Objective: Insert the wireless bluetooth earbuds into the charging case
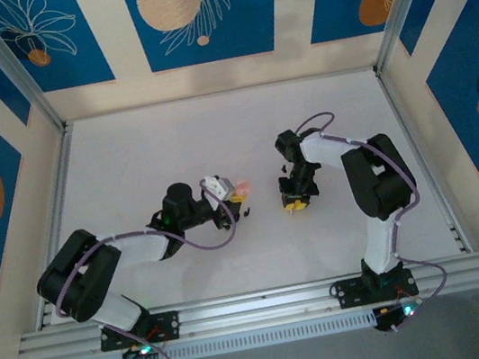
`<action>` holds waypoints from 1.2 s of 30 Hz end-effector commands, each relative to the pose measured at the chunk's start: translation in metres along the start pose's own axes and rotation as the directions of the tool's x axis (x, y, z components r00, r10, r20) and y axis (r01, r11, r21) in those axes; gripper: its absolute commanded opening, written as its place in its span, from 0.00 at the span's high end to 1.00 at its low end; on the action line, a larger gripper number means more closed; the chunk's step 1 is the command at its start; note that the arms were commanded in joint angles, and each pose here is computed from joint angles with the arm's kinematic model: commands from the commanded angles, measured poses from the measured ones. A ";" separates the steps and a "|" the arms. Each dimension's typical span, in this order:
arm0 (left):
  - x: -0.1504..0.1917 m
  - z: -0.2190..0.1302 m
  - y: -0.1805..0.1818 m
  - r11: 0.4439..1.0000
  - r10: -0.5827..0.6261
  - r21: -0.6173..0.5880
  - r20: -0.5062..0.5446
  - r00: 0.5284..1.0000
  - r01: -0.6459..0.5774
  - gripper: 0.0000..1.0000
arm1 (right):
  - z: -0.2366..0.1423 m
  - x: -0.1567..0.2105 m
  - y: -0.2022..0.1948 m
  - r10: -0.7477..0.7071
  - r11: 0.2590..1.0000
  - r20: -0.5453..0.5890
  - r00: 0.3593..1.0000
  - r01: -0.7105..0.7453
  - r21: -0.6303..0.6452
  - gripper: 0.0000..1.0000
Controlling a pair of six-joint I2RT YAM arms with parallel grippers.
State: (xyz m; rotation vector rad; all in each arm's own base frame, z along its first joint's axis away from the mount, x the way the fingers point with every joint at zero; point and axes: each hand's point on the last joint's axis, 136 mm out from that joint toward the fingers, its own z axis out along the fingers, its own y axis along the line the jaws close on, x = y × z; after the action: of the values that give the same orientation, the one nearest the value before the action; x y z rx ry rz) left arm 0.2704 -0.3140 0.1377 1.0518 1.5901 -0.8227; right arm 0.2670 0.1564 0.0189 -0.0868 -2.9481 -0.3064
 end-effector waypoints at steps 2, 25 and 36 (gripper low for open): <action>0.001 0.007 -0.004 1.000 -0.008 0.020 0.023 1.000 0.007 0.89 | -0.023 -0.016 0.015 0.020 0.994 0.169 0.985 -0.002 -0.105 0.79; -0.006 0.043 -0.010 1.000 0.017 0.004 0.209 0.978 -0.018 0.90 | -0.132 -0.003 0.051 0.200 0.891 0.602 0.773 0.112 -0.440 0.79; -0.013 0.046 -0.018 0.995 0.093 0.002 0.246 0.965 -0.096 0.90 | -0.140 0.002 0.079 0.173 0.862 0.635 0.753 0.196 -0.468 0.79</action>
State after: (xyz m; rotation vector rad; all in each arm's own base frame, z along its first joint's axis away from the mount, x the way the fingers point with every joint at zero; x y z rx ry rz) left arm 0.2714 -0.3574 0.1229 0.9876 1.4054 -0.8843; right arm 0.2952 0.1988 0.1658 -0.3079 -3.4400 -1.2697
